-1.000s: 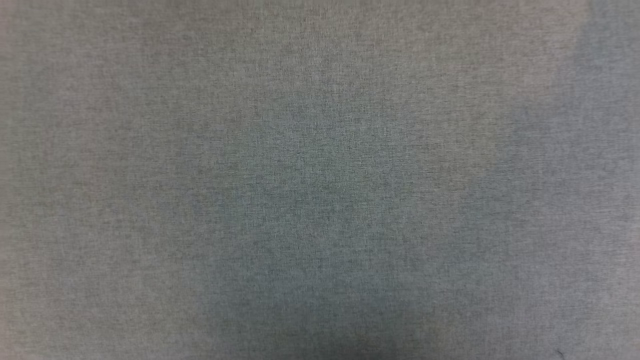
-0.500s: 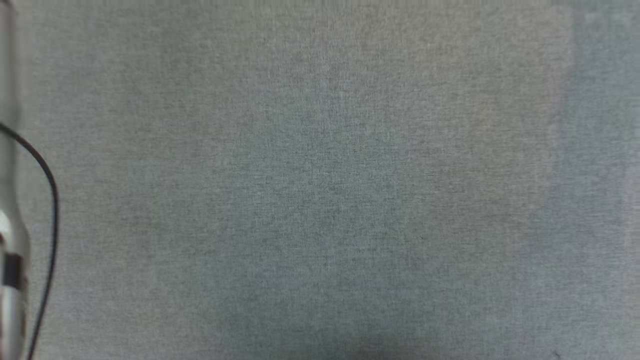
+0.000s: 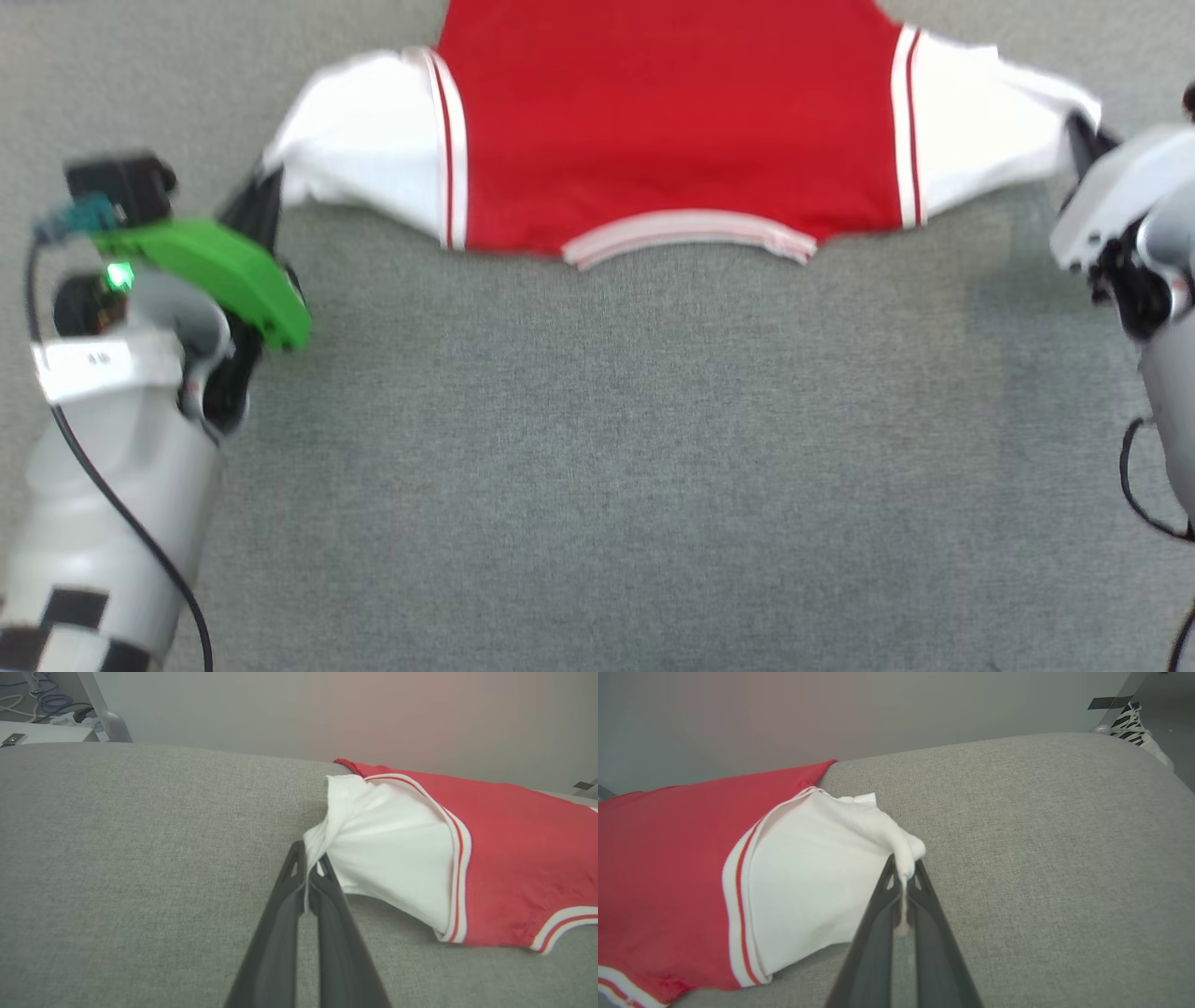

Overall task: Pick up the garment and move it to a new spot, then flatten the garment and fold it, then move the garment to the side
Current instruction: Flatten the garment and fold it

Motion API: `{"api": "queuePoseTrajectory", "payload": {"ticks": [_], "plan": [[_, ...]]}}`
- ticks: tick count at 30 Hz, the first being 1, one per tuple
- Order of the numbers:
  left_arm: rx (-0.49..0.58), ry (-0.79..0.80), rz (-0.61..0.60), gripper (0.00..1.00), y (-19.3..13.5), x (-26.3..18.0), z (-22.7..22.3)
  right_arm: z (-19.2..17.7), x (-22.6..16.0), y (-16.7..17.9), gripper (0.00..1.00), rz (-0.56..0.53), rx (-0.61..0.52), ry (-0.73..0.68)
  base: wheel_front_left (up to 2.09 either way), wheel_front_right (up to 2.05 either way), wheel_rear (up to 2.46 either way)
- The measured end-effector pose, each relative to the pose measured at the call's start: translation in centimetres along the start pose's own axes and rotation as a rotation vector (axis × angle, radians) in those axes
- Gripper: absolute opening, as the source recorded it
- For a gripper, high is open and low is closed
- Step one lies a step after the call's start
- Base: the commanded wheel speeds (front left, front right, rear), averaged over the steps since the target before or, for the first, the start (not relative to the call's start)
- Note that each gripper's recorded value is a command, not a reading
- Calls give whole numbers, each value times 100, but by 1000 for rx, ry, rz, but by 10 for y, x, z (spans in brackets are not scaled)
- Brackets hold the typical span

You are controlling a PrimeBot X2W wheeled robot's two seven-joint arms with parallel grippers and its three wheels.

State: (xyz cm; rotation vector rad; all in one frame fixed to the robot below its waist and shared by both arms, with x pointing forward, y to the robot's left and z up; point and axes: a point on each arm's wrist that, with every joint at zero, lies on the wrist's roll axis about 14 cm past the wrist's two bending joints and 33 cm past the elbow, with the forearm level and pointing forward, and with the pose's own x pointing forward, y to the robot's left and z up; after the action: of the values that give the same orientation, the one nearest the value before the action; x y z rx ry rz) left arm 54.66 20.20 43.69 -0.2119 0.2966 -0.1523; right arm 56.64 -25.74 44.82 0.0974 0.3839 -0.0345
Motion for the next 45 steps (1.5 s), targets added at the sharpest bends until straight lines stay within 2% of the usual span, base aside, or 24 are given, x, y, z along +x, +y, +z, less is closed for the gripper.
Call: {"api": "queuePoseTrajectory", "payload": {"ticks": [21, 31, 41, 42, 43, 45], "plan": [[-74, 228, 8, 0, -3, -138, -64, -69, -136, -46, 0, -22, 92, 287, 0, 0, 0], [-69, 414, -18, 0, -22, -202, -111, -125, -209, -60, 0, -32, 140, 511, 0, 0, 0], [-71, 494, -81, 0, -49, -220, -116, -130, -232, -51, 0, -39, 138, 572, 0, 0, 0], [-69, 507, -95, 0, -53, -221, -115, -127, -231, -50, 26, -42, 127, 575, 0, 0, 0], [-66, 517, -104, 0, -55, -221, -115, -124, -230, -49, 100, -43, 115, 576, 0, 0, 0], [-58, 541, -119, 0, -59, -223, -115, -120, -228, -45, 100, -32, 106, 578, 0, 0, 0]]}}
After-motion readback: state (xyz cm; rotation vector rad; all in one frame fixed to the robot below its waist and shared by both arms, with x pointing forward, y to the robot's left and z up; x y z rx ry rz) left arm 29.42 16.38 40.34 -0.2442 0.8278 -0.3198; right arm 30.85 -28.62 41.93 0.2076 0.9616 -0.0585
